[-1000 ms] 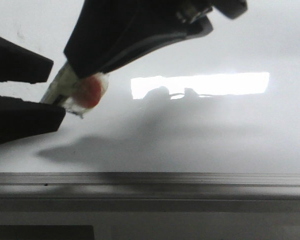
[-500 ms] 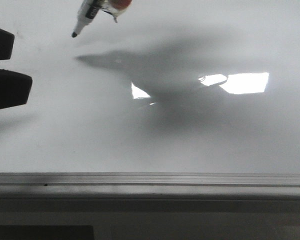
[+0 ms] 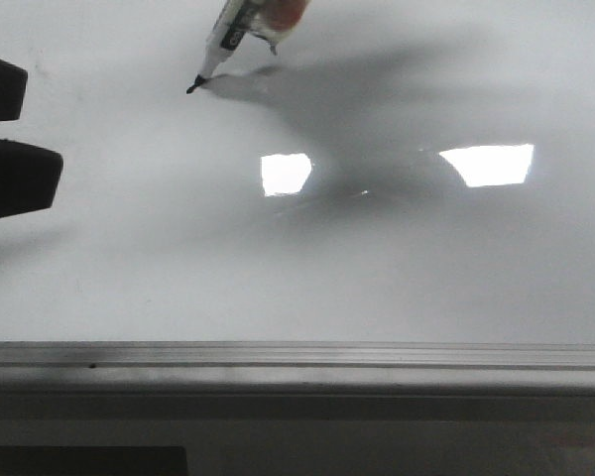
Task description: Write number 3 on whiteboard
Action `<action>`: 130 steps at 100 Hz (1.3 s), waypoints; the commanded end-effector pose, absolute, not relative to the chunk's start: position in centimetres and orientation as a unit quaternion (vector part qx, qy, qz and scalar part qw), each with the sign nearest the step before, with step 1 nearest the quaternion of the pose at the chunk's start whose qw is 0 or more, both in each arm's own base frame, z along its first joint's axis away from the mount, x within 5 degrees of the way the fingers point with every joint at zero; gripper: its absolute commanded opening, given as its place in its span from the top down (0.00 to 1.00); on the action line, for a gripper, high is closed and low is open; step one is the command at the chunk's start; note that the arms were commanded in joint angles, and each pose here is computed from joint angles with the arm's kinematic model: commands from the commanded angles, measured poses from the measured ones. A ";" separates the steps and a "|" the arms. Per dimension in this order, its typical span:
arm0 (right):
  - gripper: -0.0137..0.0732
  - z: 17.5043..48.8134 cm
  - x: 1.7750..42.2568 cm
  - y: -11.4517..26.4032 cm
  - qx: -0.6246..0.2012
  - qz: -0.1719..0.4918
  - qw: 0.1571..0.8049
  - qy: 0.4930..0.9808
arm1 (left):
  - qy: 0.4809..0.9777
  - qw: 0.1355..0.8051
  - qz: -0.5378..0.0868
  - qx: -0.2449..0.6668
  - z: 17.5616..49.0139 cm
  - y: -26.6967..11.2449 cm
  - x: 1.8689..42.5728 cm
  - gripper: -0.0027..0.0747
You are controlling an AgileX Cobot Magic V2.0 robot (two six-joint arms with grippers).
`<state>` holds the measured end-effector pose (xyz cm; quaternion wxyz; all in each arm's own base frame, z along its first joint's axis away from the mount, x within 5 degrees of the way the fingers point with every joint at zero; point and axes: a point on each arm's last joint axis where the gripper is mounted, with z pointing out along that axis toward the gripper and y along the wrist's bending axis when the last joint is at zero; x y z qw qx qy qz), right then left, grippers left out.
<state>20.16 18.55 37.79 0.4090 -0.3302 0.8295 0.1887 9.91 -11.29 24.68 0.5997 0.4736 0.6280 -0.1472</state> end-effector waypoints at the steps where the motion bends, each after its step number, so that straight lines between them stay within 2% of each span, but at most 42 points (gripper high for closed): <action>1: 0.92 40.1 20.1 17.0 -0.321 0.166 0.455 0.814 | 0.605 0.628 -0.175 0.456 26.2 -11.7 9.9 0.46; 9: 0.92 39.7 19.7 16.8 -0.319 0.169 0.427 0.829 | 0.605 0.629 -0.175 0.456 26.2 -11.7 9.8 0.46; 28: 0.92 36.6 20.1 18.5 -0.333 0.174 0.372 0.849 | 0.604 0.630 -0.176 0.456 26.2 -11.7 9.8 0.46; 43: 0.92 37.0 19.6 18.2 -0.331 0.172 0.374 0.849 | 0.604 0.630 -0.176 0.456 26.2 -11.7 9.8 0.46; 63: 0.92 36.5 18.6 17.7 -0.335 0.168 0.329 0.867 | 0.604 0.630 -0.176 0.456 26.2 -11.7 9.8 0.46; 86: 0.92 35.0 19.2 21.1 -0.357 0.191 0.352 0.844 | 0.604 0.630 -0.176 0.456 26.2 -11.7 9.8 0.46; 106: 0.92 36.1 18.1 21.2 -0.365 0.207 0.371 0.829 | 0.597 0.635 -0.182 0.455 26.4 -11.9 9.8 0.46; 130: 0.92 36.5 15.8 22.9 -0.405 0.233 0.376 0.800 | 0.598 0.626 -0.194 0.462 25.7 -12.8 10.4 0.46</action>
